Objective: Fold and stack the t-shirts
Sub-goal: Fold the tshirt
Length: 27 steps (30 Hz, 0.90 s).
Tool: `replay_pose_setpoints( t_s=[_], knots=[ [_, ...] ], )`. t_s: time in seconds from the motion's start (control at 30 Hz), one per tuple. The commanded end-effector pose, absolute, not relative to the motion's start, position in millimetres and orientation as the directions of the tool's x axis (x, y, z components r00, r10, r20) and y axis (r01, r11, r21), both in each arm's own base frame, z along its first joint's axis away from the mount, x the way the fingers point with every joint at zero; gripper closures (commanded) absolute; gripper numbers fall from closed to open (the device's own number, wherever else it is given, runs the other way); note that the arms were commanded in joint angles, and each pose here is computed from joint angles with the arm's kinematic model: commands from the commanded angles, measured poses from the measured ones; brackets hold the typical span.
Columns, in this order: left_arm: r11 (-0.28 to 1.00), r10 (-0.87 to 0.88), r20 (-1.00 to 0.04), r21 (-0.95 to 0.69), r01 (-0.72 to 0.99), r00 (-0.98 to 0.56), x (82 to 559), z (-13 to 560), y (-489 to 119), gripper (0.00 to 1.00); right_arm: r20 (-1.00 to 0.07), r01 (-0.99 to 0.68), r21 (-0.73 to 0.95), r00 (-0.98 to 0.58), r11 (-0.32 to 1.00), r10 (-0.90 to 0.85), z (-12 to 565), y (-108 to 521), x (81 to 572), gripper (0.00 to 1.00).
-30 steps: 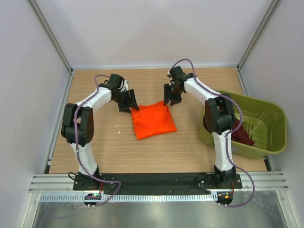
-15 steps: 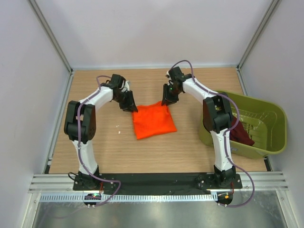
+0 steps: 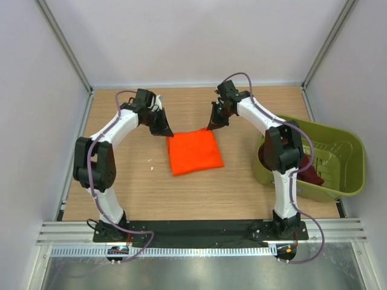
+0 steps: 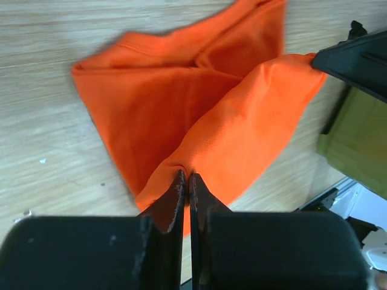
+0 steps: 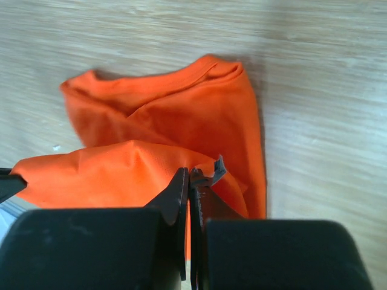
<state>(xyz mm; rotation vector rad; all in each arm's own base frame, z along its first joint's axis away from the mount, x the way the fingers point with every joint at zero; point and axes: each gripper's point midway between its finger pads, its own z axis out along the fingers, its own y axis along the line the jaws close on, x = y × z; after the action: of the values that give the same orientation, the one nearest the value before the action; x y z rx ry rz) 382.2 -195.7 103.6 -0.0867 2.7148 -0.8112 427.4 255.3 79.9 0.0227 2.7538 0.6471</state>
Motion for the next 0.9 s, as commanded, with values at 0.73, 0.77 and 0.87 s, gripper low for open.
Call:
replay_pose_setpoints(
  t_s=[0.73,0.77,0.87],
  knots=[
    [0.822,-0.201,-0.382,-0.567,0.057,-0.902,424.3,156.2,-203.9,1.0,-0.467,-0.149,0.459,-0.879,0.876,0.095,154.7,260.6,458.3,0.99],
    [0.821,-0.203,-0.387,-0.568,0.059,-0.899,423.4,158.6,-203.5,1.0,-0.472,-0.154,0.462,-0.877,0.874,0.095,157.2,261.6,457.9,0.99],
    [0.823,-0.209,-0.4,-0.565,0.06,-0.892,418.3,168.5,-200.8,1.0,-0.477,-0.152,0.471,-0.872,0.869,0.106,166.8,260.5,455.2,0.99]
  ],
)
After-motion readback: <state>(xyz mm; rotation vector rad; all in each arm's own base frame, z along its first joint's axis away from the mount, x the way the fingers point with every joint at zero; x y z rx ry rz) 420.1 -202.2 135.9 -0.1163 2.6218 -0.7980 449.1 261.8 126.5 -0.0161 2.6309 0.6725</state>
